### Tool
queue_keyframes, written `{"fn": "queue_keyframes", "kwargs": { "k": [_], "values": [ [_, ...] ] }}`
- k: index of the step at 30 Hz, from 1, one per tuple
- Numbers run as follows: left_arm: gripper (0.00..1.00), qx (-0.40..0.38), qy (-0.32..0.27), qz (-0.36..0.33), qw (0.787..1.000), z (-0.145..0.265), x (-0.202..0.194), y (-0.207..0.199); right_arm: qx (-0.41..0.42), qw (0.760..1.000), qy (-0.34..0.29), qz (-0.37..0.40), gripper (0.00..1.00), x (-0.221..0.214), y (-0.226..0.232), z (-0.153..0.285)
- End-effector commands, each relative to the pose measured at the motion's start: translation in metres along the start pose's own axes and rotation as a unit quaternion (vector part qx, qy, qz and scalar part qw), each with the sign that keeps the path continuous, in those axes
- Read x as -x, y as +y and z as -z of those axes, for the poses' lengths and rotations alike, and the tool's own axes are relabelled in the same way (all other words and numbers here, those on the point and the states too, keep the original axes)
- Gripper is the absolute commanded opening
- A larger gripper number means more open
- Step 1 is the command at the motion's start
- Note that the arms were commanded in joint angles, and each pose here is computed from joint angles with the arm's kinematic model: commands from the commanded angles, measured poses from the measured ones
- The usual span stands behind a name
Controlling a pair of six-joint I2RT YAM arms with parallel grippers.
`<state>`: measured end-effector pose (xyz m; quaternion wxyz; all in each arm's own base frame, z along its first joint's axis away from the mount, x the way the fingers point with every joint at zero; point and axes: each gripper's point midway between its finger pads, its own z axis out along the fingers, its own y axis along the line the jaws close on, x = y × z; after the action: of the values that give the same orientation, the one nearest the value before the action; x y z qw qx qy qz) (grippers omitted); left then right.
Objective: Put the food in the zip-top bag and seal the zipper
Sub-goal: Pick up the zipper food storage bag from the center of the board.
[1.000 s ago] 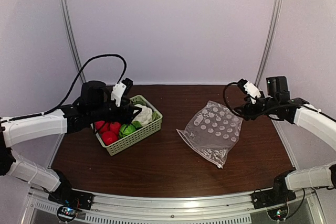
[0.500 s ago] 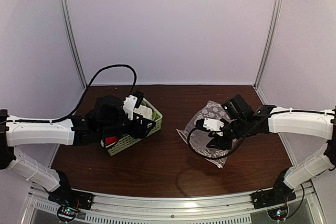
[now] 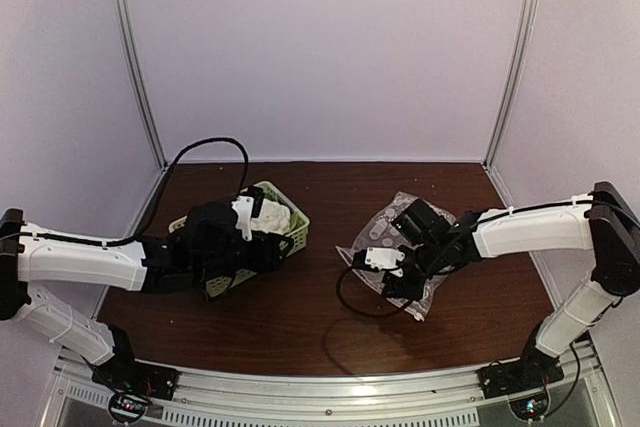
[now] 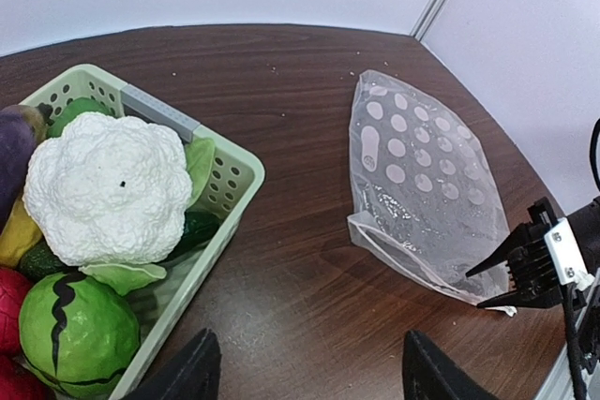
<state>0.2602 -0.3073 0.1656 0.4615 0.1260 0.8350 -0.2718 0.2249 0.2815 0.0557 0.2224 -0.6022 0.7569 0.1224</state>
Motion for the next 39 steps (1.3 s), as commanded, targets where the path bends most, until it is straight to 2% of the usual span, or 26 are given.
{"fn": "queue_keyframes", "kwargs": {
  "k": [1, 11, 15, 18, 23, 27, 29, 31, 39],
  "values": [
    [0.68, 0.002, -0.027, 0.023, 0.999, 0.001, 0.011, 0.0, -0.028, 1.0, 0.002, -0.013, 0.3, 0.011, -0.016, -0.009],
    [0.68, 0.014, -0.026, 0.022, 0.999, 0.004, 0.009, 0.006, -0.025, 0.999, 0.01, -0.025, 0.28, 0.011, -0.018, -0.017],
    [0.68, 0.013, -0.022, 0.025, 0.999, 0.003, 0.007, 0.006, -0.013, 0.999, 0.014, -0.026, 0.36, 0.009, -0.014, -0.019],
    [0.68, 0.012, -0.023, 0.025, 0.999, 0.003, 0.007, 0.005, -0.011, 0.999, 0.015, -0.028, 0.39, 0.008, -0.013, -0.019],
    [0.68, 0.013, -0.022, 0.024, 0.999, 0.004, 0.006, 0.006, -0.024, 0.999, 0.017, -0.043, 0.31, 0.01, -0.021, -0.021],
    [0.68, 0.014, -0.019, 0.029, 0.999, 0.004, 0.003, 0.008, -0.034, 0.998, 0.022, -0.051, 0.19, 0.008, -0.027, -0.023],
    [0.68, 0.013, -0.018, 0.034, 0.999, 0.004, 0.002, 0.008, -0.04, 0.997, 0.024, -0.056, 0.12, 0.006, -0.03, -0.023],
    [0.68, 0.014, -0.018, 0.039, 0.999, 0.003, 0.001, 0.009, -0.048, 0.997, 0.022, -0.058, 0.0, 0.008, -0.034, -0.019],
    [0.71, -0.004, -0.017, 0.071, 0.997, -0.015, 0.005, -0.018, -0.076, 0.994, -0.039, -0.065, 0.0, 0.04, -0.052, 0.044]
  ]
}}
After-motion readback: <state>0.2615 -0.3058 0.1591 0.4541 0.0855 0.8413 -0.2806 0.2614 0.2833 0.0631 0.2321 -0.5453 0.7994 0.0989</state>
